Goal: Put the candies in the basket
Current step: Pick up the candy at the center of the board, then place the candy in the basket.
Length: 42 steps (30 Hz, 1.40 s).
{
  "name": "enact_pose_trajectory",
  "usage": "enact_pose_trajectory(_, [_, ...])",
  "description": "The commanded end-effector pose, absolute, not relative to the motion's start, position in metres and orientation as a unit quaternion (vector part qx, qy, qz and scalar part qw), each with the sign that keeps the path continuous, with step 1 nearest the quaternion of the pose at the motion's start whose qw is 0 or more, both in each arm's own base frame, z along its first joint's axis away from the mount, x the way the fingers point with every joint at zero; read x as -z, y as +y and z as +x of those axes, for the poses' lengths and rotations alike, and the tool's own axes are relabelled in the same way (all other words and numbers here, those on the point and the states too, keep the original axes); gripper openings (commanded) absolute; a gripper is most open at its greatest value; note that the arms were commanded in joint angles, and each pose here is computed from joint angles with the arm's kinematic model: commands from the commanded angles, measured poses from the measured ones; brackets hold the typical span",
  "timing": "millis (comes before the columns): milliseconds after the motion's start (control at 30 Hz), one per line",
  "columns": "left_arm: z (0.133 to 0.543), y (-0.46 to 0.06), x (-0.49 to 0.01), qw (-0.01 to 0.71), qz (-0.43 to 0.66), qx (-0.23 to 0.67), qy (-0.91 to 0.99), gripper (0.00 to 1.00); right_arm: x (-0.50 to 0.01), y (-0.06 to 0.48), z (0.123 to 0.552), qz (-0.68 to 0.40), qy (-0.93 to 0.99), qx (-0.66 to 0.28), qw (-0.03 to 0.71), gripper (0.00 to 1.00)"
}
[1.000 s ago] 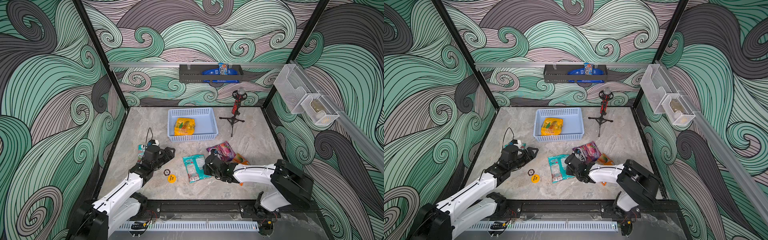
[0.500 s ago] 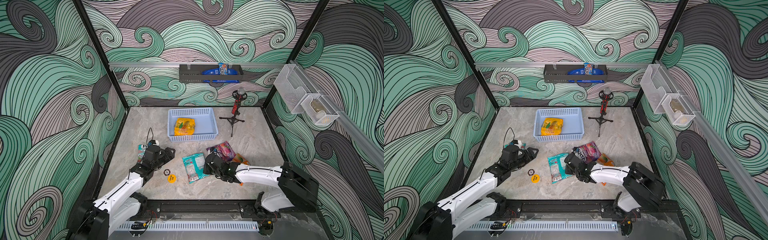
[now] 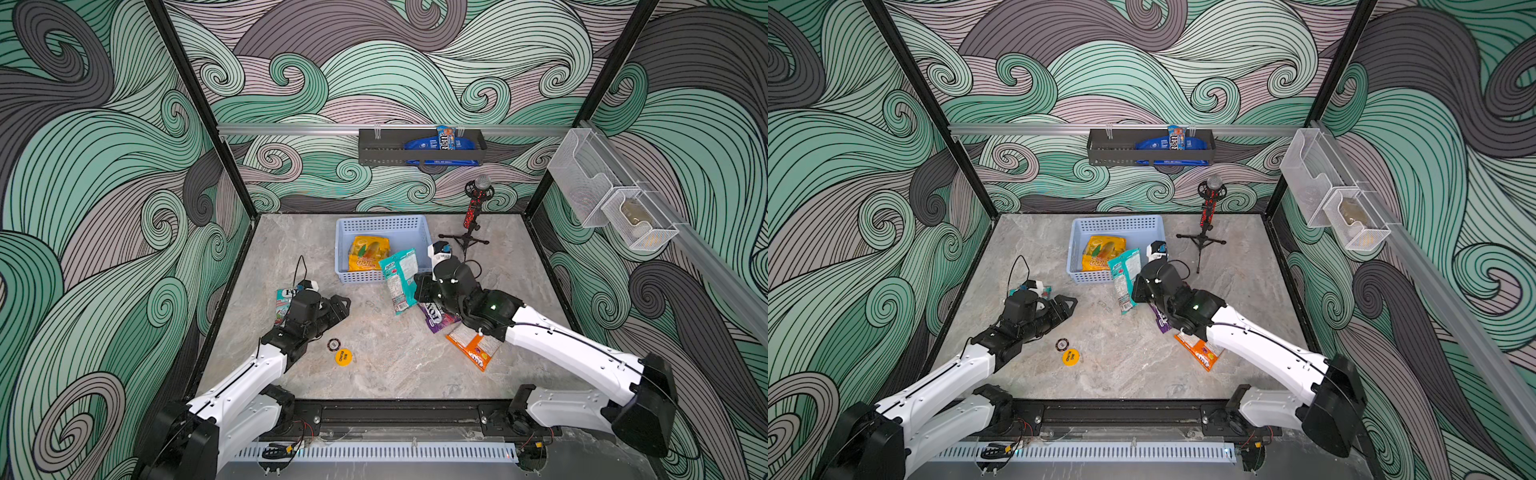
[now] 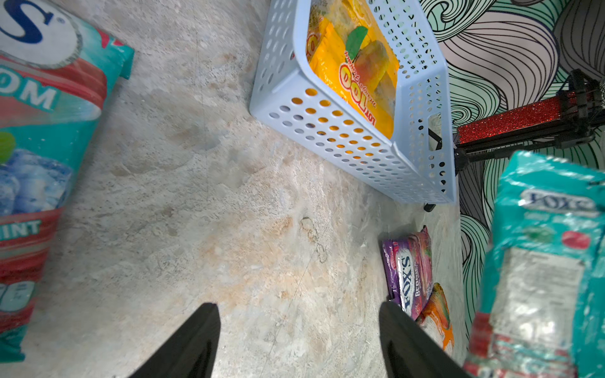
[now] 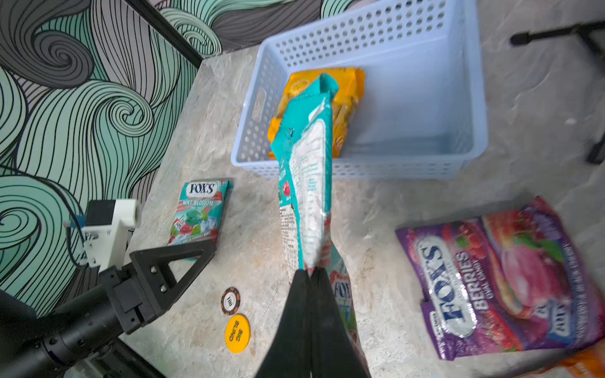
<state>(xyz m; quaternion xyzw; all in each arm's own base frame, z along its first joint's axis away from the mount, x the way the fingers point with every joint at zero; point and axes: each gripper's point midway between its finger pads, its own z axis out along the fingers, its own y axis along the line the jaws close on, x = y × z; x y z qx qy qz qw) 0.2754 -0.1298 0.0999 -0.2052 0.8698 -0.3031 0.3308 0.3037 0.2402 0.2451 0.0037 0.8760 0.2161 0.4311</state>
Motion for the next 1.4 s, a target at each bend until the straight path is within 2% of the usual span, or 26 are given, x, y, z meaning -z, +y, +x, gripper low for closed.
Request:
enact_pose_trajectory(0, [0.279, -0.134, -0.112, 0.339, -0.191, 0.306, 0.869, 0.79, -0.275, 0.216, 0.327, -0.001, 0.866, -0.185, 0.465, 0.0])
enact_pose_trajectory(233, [0.28, -0.132, -0.116, 0.342, -0.186, 0.299, 0.871, 0.79, -0.284, 0.204, 0.402, 0.017, 0.869, -0.152, 0.471, 0.0])
enact_pose_trajectory(567, [0.28, -0.128, -0.12, 0.353, -0.182, 0.289, 0.871, 0.79, -0.225, 0.246, 0.488, 0.014, 0.896, -0.144, 0.42, 0.0])
enact_pose_trajectory(867, [0.282, -0.127, -0.117, 0.359, -0.182, 0.284, 0.87, 0.8, -0.181, 0.262, 0.494, 0.014, 0.916, -0.154, 0.37, 0.0])
enact_pose_trajectory(1367, [0.281, -0.129, -0.117, 0.346, -0.175, 0.28, 0.878, 0.8, -0.16, 0.362, 0.492, -0.011, 0.914, -0.241, 0.328, 0.0])
